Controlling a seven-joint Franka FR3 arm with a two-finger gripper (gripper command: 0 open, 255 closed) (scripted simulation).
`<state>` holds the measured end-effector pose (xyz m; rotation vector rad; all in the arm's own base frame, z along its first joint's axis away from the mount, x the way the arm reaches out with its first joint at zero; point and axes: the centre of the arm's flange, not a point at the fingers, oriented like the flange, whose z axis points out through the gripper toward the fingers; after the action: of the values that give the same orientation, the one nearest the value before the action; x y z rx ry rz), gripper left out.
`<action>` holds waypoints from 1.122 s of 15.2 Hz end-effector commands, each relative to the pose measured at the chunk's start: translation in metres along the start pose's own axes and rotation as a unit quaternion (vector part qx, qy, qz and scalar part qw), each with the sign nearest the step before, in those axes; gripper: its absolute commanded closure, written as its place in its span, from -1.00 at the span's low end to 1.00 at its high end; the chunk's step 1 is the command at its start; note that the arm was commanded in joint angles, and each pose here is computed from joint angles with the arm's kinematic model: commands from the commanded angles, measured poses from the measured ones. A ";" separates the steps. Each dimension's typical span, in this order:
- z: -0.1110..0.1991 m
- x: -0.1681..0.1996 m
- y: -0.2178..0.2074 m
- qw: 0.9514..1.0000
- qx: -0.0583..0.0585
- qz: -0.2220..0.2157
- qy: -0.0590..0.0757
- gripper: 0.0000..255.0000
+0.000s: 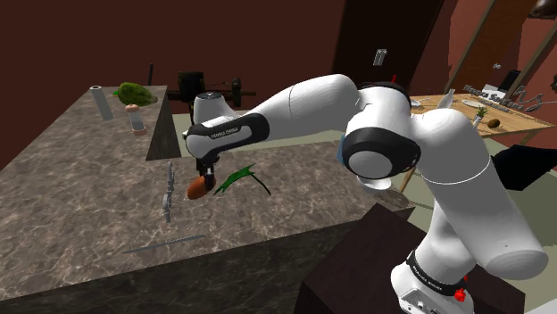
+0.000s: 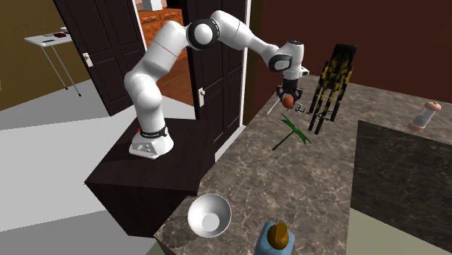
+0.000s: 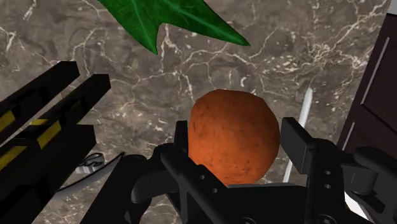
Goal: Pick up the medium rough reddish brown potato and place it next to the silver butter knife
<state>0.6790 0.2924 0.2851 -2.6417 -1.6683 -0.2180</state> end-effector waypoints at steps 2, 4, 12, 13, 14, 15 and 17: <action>0.016 -0.001 -0.002 1.000 0.000 0.000 0.000 1.00; 0.026 -0.002 -0.002 1.000 0.000 0.000 0.000 1.00; 0.068 -0.007 -0.005 1.000 0.000 0.000 0.000 1.00; 0.073 -0.008 -0.005 1.000 0.000 0.000 0.000 1.00; 0.078 -0.008 -0.006 1.000 0.000 0.000 0.000 1.00; 0.084 -0.009 -0.006 1.000 0.000 0.000 0.000 1.00; 0.094 -0.010 -0.007 1.000 0.000 0.000 0.000 1.00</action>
<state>0.6779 0.2924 0.1957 -2.6419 -1.6679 -0.2178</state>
